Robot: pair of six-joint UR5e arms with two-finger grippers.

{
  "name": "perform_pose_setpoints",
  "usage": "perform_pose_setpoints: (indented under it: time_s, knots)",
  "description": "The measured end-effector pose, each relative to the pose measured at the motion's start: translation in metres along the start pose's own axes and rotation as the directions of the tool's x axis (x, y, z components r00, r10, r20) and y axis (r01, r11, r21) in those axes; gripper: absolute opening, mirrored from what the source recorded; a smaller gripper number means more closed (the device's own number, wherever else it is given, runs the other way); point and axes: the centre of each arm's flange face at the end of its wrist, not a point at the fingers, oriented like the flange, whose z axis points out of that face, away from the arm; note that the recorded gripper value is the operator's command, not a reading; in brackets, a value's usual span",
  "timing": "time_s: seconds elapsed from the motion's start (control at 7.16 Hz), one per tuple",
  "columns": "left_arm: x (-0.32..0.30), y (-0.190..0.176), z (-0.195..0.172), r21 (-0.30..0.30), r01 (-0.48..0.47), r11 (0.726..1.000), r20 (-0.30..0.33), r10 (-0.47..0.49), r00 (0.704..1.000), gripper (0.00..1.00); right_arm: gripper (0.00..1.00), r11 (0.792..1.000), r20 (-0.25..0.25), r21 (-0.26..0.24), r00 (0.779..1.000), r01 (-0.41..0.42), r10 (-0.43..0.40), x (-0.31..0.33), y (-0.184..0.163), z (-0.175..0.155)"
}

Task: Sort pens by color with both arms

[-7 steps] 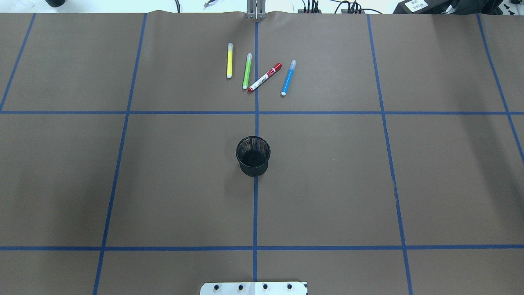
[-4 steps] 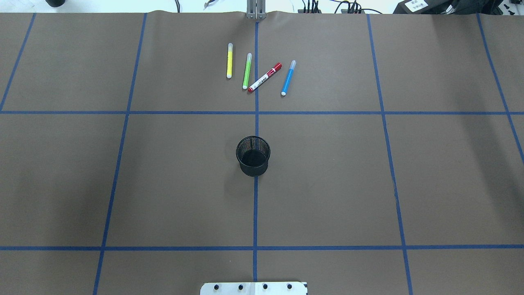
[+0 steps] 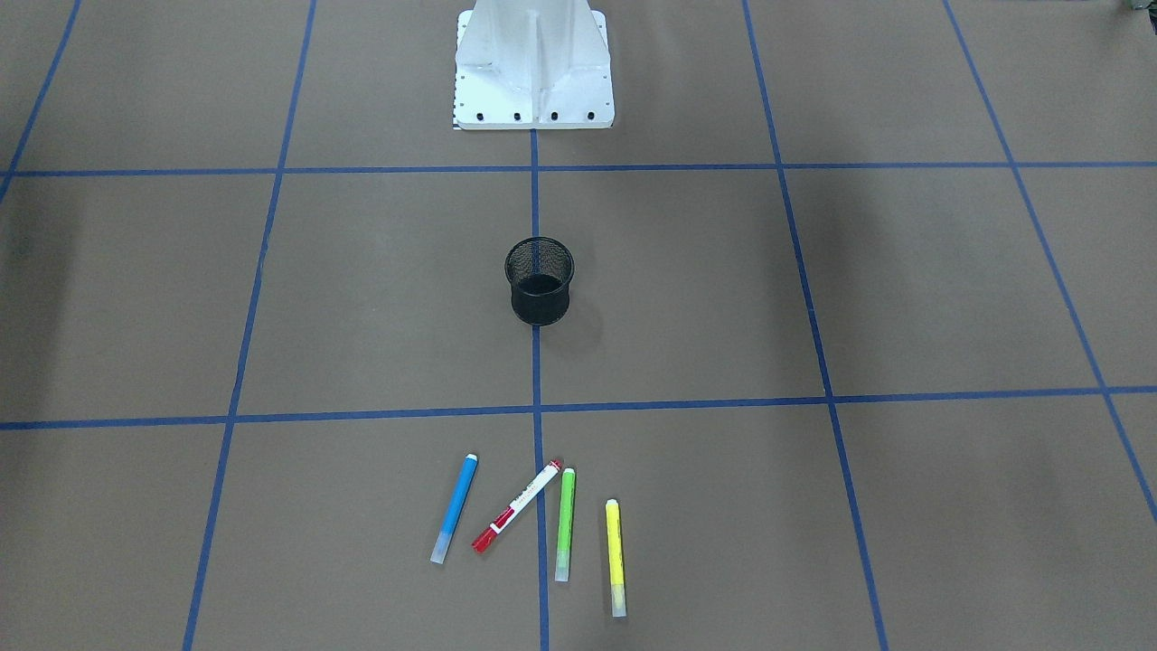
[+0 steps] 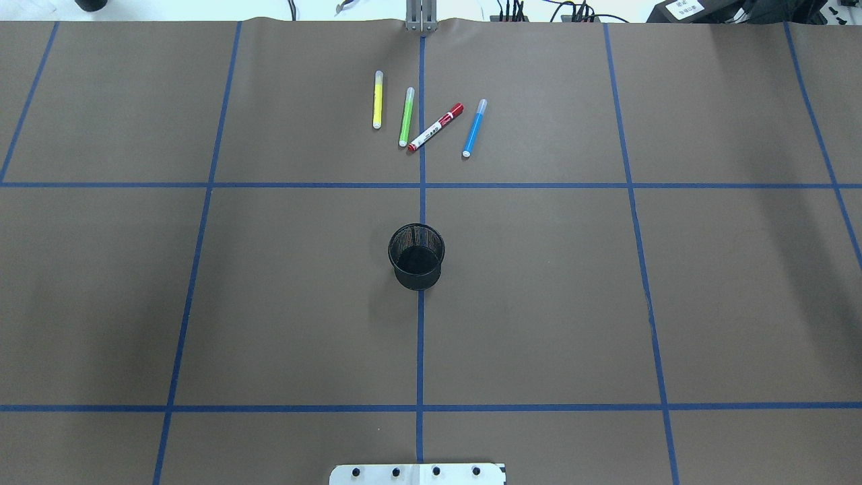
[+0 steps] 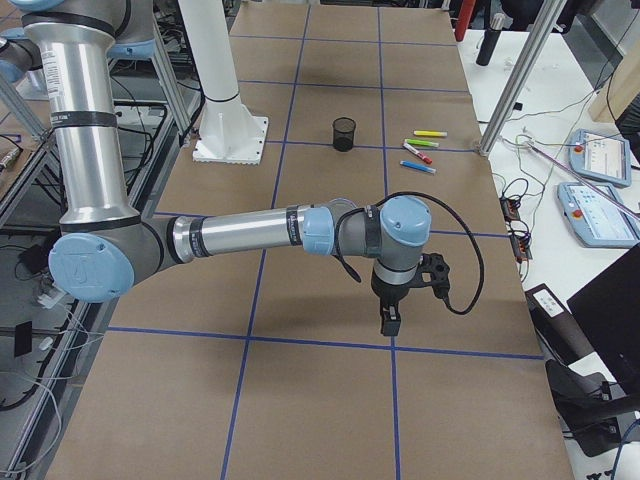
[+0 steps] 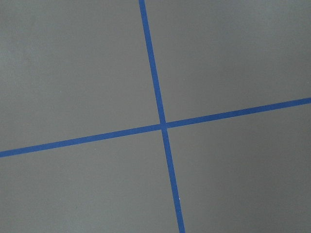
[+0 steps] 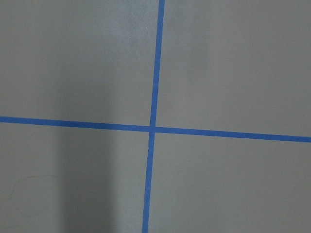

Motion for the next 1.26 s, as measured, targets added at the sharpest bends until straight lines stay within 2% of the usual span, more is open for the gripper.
perform_pose_setpoints:
  time_s: [1.26]
  knots:
    - [0.0024,-0.0009,-0.0023,0.005,-0.005,1.0,0.0,0.005,1.0,1.0,1.0,1.0,0.002,0.0,1.0,0.0,0.0,-0.0003,0.001,0.0]
